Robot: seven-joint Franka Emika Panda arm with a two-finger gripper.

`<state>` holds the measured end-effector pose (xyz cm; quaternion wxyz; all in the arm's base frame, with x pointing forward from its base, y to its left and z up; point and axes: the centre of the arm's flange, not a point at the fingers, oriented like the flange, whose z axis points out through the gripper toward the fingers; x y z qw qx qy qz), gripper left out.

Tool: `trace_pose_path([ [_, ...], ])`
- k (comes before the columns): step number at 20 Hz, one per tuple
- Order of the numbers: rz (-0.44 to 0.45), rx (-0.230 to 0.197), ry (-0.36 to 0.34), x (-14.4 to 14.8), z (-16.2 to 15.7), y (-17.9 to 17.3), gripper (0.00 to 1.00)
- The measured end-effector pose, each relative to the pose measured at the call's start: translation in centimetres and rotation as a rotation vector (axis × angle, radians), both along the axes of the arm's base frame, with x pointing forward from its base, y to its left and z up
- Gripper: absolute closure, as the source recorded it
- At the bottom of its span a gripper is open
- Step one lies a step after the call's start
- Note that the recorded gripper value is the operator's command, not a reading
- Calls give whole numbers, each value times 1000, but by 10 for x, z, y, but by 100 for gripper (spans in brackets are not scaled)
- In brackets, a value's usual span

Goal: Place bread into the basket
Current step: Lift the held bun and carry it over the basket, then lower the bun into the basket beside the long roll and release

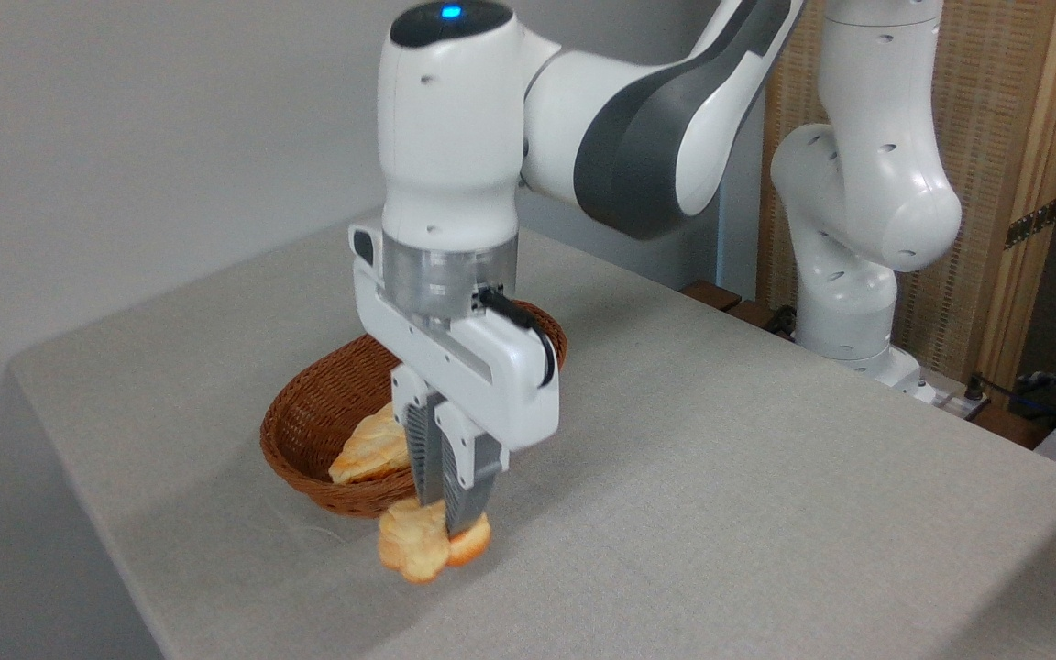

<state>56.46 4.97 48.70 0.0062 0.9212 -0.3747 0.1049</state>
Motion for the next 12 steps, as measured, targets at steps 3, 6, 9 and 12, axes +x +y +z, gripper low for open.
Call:
trace_pose_path([
  [3, -3, -58, -44, 1, 22, -14, 71],
  [6, -38, -85, -33, 0, 35, -54, 70],
  [9, -42, -99, 10, -4, 39, -91, 69],
  [12, -28, -107, 62, -10, 40, -114, 69],
])
